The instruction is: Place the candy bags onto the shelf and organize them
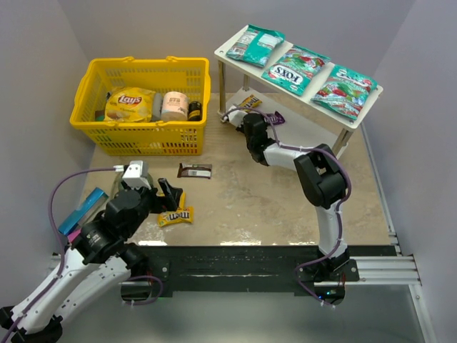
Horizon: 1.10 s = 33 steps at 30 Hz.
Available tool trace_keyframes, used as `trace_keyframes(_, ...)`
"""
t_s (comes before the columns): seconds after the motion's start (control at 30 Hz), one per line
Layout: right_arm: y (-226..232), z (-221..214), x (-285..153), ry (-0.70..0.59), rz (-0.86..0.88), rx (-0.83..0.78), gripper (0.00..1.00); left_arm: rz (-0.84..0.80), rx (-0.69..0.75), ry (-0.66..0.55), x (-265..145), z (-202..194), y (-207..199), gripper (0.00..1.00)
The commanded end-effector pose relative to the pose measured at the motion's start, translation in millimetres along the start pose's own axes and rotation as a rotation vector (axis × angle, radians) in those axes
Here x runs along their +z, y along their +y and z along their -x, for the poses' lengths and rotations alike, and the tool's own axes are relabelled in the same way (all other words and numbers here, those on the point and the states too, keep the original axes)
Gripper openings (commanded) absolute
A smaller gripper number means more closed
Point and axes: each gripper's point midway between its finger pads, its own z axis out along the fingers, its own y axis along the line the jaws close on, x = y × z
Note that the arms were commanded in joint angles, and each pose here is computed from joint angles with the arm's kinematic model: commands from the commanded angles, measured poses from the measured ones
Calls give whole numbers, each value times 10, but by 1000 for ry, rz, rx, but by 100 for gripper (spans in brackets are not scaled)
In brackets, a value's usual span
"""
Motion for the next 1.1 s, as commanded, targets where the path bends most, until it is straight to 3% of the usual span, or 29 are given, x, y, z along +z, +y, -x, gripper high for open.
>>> trace_keyframes(0.0, 21, 238, -6, -147, 20, -79, 0, 16, -14, -14, 24, 44, -2, 96)
trace_keyframes(0.57, 338, 167, 56, -235, 78, -243, 0, 22, -20, -21, 12, 51, 16, 96)
trace_keyframes(0.87, 285, 211, 134, -244, 34, -236, 0, 31, -19, -18, 22, 47, 26, 96)
trace_keyframes(0.93, 220, 190, 127, -219, 6, -211, 14, 32, -20, -17, 22, 44, 28, 96)
trace_keyframes(1.0, 151, 201, 60, -228, -13, -155, 47, 33, -17, -16, 24, 42, 29, 96)
trace_keyframes(1.07, 88, 252, -39, -251, 3, -121, 70, 33, -16, -12, 29, 36, 27, 96)
